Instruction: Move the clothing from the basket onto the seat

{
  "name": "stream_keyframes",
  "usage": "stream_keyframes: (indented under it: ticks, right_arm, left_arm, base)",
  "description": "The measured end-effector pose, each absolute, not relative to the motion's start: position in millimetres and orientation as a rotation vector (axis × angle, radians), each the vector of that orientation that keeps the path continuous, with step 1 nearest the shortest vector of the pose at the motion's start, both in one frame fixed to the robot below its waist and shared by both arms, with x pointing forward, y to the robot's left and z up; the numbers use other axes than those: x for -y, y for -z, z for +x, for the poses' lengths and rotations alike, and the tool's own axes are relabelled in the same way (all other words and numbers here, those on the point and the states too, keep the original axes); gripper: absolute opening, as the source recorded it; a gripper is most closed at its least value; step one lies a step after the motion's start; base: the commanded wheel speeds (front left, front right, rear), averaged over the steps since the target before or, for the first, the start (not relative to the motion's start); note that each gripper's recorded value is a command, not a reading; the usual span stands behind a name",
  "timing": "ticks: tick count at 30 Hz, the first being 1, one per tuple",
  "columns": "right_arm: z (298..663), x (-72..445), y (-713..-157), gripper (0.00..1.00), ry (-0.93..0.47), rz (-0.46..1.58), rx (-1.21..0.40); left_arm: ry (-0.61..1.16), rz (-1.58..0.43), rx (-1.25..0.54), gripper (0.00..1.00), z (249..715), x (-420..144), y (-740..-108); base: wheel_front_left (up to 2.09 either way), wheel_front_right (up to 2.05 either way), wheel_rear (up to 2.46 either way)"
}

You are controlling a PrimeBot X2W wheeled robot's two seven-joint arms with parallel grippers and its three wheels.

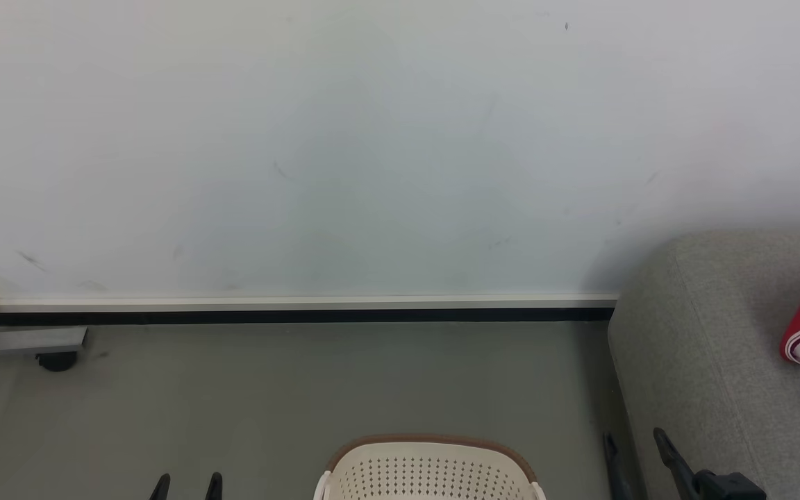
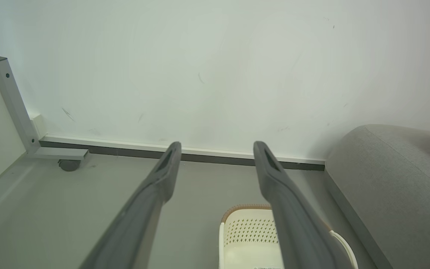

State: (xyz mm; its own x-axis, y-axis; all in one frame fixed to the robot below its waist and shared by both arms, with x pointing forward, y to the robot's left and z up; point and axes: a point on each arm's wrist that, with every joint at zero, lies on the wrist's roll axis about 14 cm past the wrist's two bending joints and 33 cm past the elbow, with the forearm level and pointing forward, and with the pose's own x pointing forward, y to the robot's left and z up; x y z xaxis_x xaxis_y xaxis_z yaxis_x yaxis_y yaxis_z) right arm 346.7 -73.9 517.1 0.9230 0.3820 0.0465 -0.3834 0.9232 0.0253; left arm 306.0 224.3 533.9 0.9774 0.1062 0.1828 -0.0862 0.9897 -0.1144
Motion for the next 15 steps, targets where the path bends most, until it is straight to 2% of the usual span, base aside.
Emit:
stream_keyframes:
  ticks: [15]
  right_arm:
    - [349.7, 76.4, -517.1, 1.00, -0.383, 0.040, 0.040]
  left_arm:
    - [-0.079, -0.109, 0.186, 1.00, 310.8, -218.2, -533.1]
  base:
    - [0.00, 0.00, 0.00]
